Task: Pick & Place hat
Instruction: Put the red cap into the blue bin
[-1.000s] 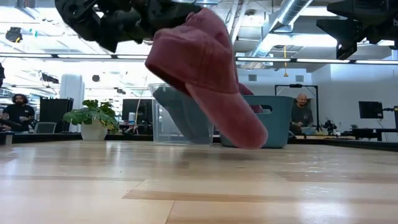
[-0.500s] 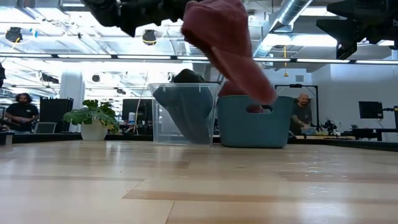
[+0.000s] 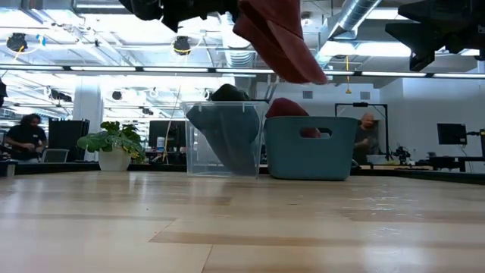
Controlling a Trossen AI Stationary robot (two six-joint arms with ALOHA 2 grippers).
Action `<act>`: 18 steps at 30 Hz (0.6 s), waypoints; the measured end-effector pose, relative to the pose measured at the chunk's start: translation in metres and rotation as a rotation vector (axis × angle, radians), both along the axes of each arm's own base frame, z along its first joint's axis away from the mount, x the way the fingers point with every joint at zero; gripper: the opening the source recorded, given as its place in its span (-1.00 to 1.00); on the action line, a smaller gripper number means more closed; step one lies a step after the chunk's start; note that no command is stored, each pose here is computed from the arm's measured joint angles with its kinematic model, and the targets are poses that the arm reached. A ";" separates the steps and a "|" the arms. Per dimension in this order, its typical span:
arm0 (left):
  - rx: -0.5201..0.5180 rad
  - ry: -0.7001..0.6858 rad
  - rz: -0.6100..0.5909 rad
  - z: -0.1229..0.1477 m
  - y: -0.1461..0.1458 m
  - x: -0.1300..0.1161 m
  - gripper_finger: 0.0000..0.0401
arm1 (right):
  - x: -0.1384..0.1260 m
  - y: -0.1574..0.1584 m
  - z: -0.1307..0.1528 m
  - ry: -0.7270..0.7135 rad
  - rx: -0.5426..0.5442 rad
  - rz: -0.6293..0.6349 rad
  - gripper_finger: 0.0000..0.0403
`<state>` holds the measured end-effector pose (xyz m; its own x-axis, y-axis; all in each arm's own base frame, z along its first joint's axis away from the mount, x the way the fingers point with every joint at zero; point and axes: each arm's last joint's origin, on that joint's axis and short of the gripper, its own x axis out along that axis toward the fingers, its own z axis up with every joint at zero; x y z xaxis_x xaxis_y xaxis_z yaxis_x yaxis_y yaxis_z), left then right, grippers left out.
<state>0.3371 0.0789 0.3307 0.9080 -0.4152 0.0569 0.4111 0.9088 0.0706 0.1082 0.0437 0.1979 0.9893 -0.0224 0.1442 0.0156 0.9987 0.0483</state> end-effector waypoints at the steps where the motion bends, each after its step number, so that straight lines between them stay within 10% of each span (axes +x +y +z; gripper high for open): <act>1: 0.003 -0.009 0.010 0.003 0.004 0.000 -0.95 | 0.000 0.000 0.000 0.000 0.001 -0.001 -0.20; 18: 0.001 -0.039 0.066 0.017 0.059 0.032 -0.95 | 0.000 0.000 0.000 0.001 -0.043 -0.007 -0.20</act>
